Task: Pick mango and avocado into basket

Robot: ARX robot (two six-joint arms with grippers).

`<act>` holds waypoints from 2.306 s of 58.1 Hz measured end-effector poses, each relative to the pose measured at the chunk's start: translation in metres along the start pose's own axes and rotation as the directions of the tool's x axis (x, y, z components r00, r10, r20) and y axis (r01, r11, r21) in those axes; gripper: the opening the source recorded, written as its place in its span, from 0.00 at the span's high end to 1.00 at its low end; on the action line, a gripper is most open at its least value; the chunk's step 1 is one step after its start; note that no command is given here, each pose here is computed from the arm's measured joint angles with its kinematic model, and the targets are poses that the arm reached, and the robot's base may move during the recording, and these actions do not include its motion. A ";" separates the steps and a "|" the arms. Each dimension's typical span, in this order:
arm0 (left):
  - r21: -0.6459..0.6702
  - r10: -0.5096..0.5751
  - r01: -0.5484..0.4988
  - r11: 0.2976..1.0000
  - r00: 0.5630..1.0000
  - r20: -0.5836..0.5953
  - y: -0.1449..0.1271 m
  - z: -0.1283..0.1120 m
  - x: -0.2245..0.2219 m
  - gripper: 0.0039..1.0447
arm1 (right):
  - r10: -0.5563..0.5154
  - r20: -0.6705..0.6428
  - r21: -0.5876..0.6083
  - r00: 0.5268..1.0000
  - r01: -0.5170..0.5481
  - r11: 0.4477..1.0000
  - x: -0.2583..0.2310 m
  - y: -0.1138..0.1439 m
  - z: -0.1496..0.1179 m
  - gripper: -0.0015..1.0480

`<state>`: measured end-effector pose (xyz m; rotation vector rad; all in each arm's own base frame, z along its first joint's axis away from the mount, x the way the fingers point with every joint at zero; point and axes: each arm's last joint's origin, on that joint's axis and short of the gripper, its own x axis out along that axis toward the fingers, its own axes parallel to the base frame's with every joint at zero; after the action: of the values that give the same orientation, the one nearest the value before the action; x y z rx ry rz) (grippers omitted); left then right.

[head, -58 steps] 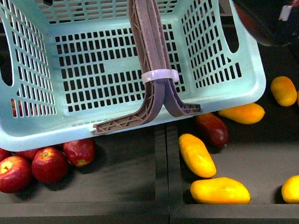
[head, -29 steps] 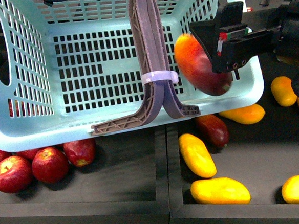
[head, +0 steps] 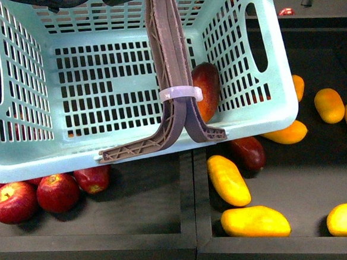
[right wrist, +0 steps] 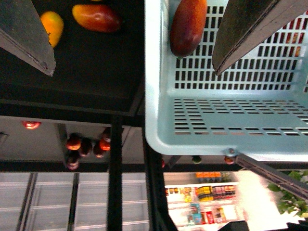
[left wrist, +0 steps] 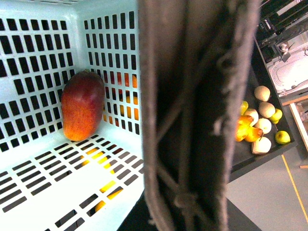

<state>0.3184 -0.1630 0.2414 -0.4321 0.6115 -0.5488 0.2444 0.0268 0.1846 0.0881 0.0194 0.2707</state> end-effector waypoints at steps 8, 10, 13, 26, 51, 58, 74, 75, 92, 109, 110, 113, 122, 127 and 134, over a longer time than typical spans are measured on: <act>0.001 -0.002 0.002 1.000 1.000 -0.001 0.000 0.000 0.000 0.94 | -0.066 -0.001 0.001 0.998 0.066 0.998 -0.032 -0.002 0.002 0.07; 0.001 -0.003 0.003 1.000 1.000 -0.002 0.000 0.000 0.000 0.94 | -0.091 -0.003 0.002 0.996 0.091 0.996 -0.047 0.000 0.001 0.07; 0.000 -0.005 0.005 1.000 1.000 -0.003 0.000 0.000 0.000 0.94 | -0.121 -0.005 0.002 0.993 0.121 0.993 -0.066 0.003 -0.001 0.07; 0.001 -0.002 0.002 1.000 1.000 -0.001 0.000 0.000 0.000 0.94 | -0.223 0.005 0.004 0.975 0.223 0.975 -0.124 0.032 -0.015 0.07; 0.001 -0.003 0.003 1.000 1.000 -0.002 0.000 0.000 0.000 0.94 | -0.244 0.027 0.005 0.969 0.244 0.970 -0.134 0.042 -0.021 0.07; 0.001 -0.002 0.002 1.000 1.000 -0.001 0.000 0.000 0.000 0.94 | -0.244 0.027 0.005 0.969 0.244 0.970 -0.134 0.042 -0.021 0.07; 0.001 -0.001 0.001 1.000 1.000 0.000 0.000 0.000 0.000 0.94 | -0.251 0.033 -0.069 0.967 0.253 0.965 -0.143 0.032 -0.023 0.45; 0.001 -0.001 0.001 1.000 1.000 0.000 0.000 0.000 0.000 0.94 | -0.251 0.032 -0.071 0.967 0.253 0.965 -0.143 0.031 -0.023 0.49; -0.002 -0.002 0.002 1.000 1.000 -0.002 0.000 0.000 0.000 0.94 | -0.264 0.036 -0.079 0.964 0.266 0.961 -0.144 0.028 -0.022 0.08; -0.003 -0.002 0.002 1.000 1.000 -0.002 0.000 0.000 0.000 0.94 | -0.262 0.036 -0.079 0.964 0.264 0.961 -0.144 0.028 -0.022 0.09; -0.003 -0.002 0.002 1.000 1.000 -0.002 0.000 0.000 0.000 0.94 | -0.258 0.035 -0.079 0.965 0.260 0.962 -0.144 0.028 -0.022 0.13; -0.003 -0.002 0.002 1.000 1.000 -0.002 0.000 0.000 0.000 0.94 | -0.253 0.033 -0.080 0.967 0.255 0.964 -0.144 0.027 -0.023 0.21; -0.003 -0.002 0.002 1.000 1.000 -0.002 0.000 0.000 0.000 0.94 | -0.252 0.032 -0.080 0.967 0.254 0.964 -0.146 0.022 -0.022 0.44; -0.003 -0.002 0.002 1.000 1.000 -0.002 0.000 0.000 0.000 0.94 | -0.233 0.028 -0.085 0.972 0.234 0.968 -0.147 0.016 -0.022 0.44; -0.003 -0.004 0.004 1.000 1.000 -0.003 -0.001 0.000 0.000 0.94 | -0.268 0.032 -0.084 0.963 0.270 0.959 -0.148 0.012 -0.022 0.26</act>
<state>0.3180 -0.1635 0.2414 -0.4358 0.6145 -0.5523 0.0977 0.0003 0.1649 0.0006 -0.0010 -0.0023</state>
